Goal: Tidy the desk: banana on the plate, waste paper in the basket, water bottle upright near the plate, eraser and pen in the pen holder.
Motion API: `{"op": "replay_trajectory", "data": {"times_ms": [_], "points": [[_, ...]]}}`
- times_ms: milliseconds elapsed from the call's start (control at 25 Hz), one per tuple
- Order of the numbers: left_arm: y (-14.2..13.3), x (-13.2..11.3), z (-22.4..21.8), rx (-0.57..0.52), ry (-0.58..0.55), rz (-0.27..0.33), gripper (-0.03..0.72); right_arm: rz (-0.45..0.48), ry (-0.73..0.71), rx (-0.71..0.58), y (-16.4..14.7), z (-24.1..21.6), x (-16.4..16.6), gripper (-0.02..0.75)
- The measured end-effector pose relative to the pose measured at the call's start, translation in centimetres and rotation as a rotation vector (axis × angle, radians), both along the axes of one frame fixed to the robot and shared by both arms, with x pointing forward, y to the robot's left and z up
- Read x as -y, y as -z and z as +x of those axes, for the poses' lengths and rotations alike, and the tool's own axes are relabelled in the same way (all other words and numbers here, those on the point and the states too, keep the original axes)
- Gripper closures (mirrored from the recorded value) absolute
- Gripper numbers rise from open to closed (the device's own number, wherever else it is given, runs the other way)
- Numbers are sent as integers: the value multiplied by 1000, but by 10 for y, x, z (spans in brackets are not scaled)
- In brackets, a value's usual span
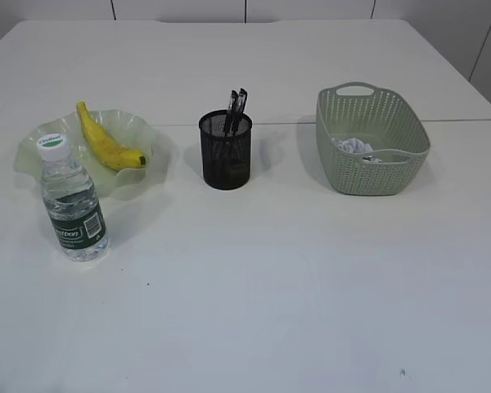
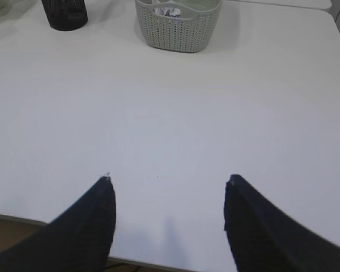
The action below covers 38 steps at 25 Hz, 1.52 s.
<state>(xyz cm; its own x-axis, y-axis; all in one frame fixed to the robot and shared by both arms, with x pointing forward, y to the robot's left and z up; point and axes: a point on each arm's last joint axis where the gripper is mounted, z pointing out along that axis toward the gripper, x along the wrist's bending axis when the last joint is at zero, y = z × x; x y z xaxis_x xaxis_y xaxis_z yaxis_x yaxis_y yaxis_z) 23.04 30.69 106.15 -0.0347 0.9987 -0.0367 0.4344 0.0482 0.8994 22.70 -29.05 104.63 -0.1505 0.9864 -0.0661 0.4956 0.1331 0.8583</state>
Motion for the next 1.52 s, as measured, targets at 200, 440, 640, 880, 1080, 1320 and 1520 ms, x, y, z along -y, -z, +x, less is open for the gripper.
{"op": "replay_trajectory", "data": {"times_ms": [200,440,640,880,1080,1320,1520], "points": [[0,0,0,0,-29,2,299,10,-7,0,0,0,-1,286],[0,1,0,0,-23,-7,307,15,3,0,0,0,-2,286],[0,1,0,0,-21,-9,308,15,36,0,0,0,-2,286],[0,1,0,0,-21,-9,308,15,38,0,0,0,-2,286],[0,1,0,0,-23,-7,308,15,38,0,0,0,-2,286],[0,1,0,0,-24,-6,308,15,37,0,0,0,-2,286],[0,1,0,0,-24,-6,308,15,37,0,0,0,-2,286]]}}
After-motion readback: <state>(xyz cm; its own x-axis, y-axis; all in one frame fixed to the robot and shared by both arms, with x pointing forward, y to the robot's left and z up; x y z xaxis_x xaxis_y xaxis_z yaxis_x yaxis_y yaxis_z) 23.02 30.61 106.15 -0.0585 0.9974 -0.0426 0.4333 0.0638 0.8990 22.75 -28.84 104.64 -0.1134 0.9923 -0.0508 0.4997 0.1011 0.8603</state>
